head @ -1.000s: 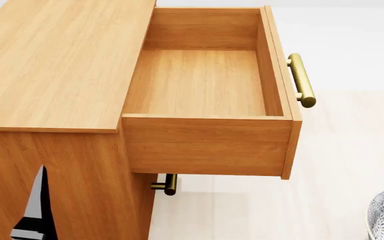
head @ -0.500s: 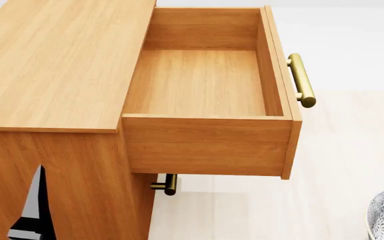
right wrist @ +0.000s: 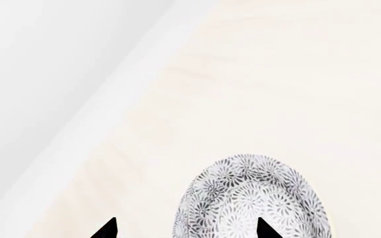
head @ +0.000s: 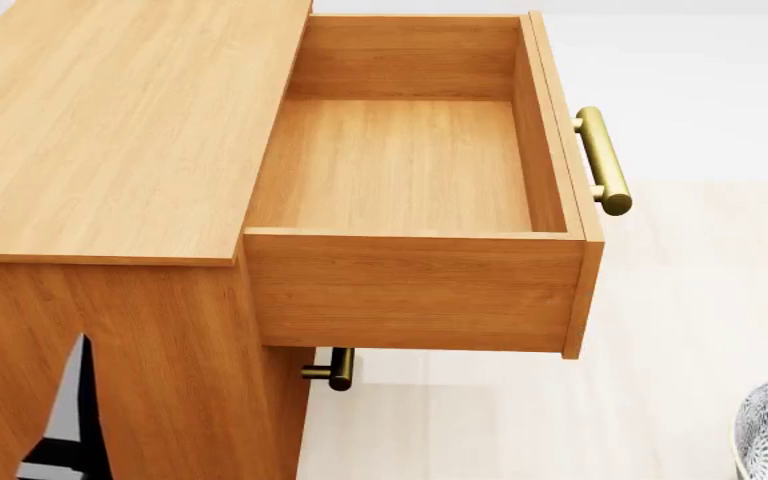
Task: Put the bowl on top of the cabinet.
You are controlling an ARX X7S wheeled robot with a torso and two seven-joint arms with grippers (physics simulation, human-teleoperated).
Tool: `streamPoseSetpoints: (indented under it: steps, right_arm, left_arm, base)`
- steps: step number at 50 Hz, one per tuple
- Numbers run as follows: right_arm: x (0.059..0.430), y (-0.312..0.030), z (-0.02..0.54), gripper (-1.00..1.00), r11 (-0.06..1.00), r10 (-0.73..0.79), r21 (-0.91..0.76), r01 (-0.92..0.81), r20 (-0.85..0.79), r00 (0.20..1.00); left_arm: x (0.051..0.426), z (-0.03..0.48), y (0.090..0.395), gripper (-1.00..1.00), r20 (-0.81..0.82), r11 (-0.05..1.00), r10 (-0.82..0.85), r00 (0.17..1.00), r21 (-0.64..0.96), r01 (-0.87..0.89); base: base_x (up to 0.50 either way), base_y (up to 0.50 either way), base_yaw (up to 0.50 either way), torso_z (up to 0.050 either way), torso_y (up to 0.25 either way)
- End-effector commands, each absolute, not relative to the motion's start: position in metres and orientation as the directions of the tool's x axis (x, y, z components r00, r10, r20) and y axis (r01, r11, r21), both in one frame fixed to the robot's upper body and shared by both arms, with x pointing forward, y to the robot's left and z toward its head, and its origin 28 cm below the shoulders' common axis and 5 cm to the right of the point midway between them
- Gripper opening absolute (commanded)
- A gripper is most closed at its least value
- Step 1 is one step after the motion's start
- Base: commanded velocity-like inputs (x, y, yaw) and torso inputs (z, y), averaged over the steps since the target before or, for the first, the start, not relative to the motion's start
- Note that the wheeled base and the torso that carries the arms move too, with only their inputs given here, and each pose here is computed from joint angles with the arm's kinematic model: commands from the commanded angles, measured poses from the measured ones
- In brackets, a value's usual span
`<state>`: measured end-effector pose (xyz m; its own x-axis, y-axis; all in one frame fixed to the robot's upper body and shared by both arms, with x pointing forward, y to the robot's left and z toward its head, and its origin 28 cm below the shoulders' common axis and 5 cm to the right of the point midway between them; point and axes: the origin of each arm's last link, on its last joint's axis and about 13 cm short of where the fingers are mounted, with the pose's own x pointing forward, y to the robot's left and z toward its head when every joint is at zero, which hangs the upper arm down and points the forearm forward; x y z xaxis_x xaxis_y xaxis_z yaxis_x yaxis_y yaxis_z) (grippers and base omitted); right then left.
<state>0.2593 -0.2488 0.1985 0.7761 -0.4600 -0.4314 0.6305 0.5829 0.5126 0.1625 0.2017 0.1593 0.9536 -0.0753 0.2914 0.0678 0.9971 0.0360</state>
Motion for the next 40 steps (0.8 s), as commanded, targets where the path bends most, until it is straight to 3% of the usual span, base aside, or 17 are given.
streamPoseSetpoints:
  steps: [1,19,40]
  right_arm:
    - [0.267,-0.257,0.192,1.0,0.535,-0.441,0.572,0.621,-0.438,0.783]
    - [0.255,-0.271,0.195,1.0,0.553,-0.429,0.588,0.591,-0.407,0.806]
    - [0.244,-0.29,0.189,1.0,0.548,-0.472,0.537,0.642,-0.435,0.767]
  left_arm:
    - [0.162,0.162,0.204,1.0,0.3,0.998,-0.054,0.952,0.039,0.045]
    - [0.163,0.161,0.204,1.0,0.297,0.998,-0.058,0.953,0.042,0.048]
    - [0.164,0.159,0.202,1.0,0.293,0.998,-0.064,0.954,0.043,0.053]
  base:
    - [0.0,0.0,0.0,0.0,0.0]
    - [0.0,0.0,0.0,0.0,0.0]
    - [0.0,0.0,0.0,0.0,0.0]
